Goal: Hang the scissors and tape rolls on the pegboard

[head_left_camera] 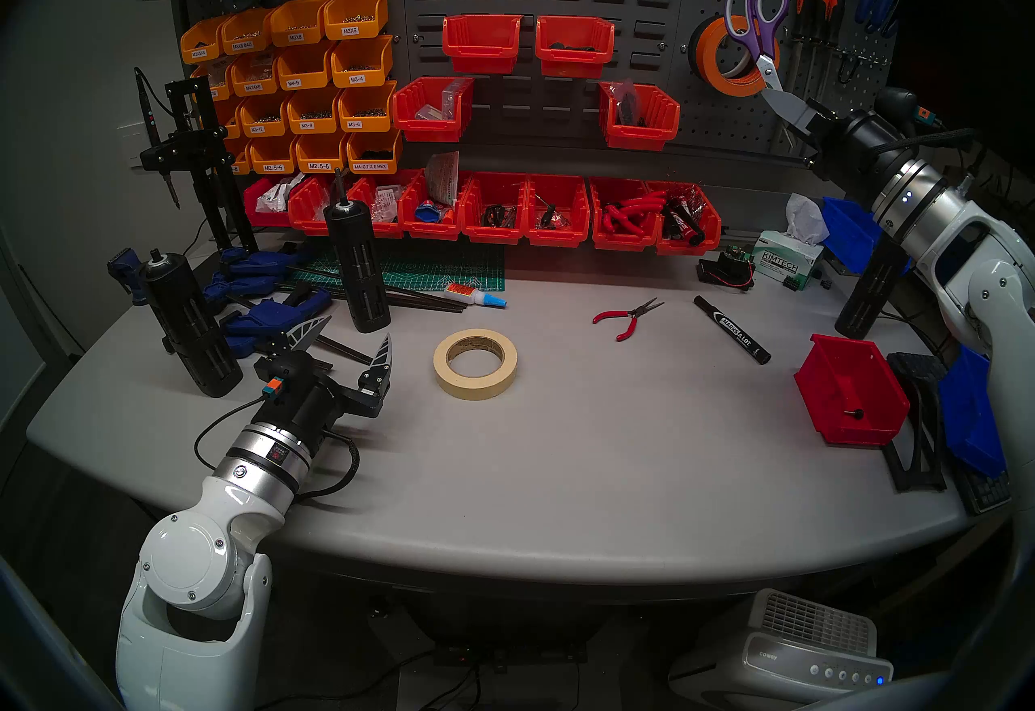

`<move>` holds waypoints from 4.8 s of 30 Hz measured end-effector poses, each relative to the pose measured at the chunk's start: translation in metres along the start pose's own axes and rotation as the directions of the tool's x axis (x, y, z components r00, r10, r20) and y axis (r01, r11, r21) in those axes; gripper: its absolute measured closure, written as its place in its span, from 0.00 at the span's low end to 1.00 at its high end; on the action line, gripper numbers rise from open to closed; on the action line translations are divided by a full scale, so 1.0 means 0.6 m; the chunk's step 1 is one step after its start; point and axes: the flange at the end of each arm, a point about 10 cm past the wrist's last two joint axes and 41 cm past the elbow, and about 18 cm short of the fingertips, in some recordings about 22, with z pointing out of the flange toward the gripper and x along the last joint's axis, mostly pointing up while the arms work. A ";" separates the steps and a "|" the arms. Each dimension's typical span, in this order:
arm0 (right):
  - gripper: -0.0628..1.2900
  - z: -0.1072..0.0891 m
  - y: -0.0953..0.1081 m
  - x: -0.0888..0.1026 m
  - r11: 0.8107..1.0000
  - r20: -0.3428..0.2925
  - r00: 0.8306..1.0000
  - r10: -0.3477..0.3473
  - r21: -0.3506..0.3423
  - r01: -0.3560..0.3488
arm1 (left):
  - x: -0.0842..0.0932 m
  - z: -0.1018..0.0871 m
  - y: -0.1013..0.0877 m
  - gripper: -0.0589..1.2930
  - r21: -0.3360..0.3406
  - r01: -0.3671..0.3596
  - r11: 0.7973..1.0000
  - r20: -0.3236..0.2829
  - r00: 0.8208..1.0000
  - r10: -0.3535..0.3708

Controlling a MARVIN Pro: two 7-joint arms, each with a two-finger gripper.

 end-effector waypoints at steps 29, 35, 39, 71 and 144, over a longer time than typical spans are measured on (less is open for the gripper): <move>0.98 0.030 0.027 -0.024 0.998 0.049 0.998 0.039 -0.056 -0.036 | 0.000 0.000 0.000 0.04 0.000 0.000 1.000 0.000 1.000 0.000; 0.98 0.038 0.027 -0.020 0.998 0.043 0.998 0.035 -0.057 -0.032 | 0.000 0.000 0.000 0.04 0.000 0.000 1.000 0.000 1.000 0.000; 0.98 0.040 0.030 -0.014 0.998 0.035 0.999 0.031 -0.064 -0.029 | 0.000 0.000 0.000 0.04 0.000 0.000 1.000 0.000 1.000 0.000; 0.98 0.047 0.054 -0.005 0.992 0.016 1.000 0.012 -0.126 -0.010 | 0.000 0.000 0.000 0.04 0.000 0.000 1.000 0.000 1.000 0.000; 0.98 0.054 0.103 -0.026 0.964 -0.037 0.980 0.193 -0.177 -0.197 | 0.000 0.000 0.000 0.04 0.000 0.000 1.000 0.000 1.000 0.000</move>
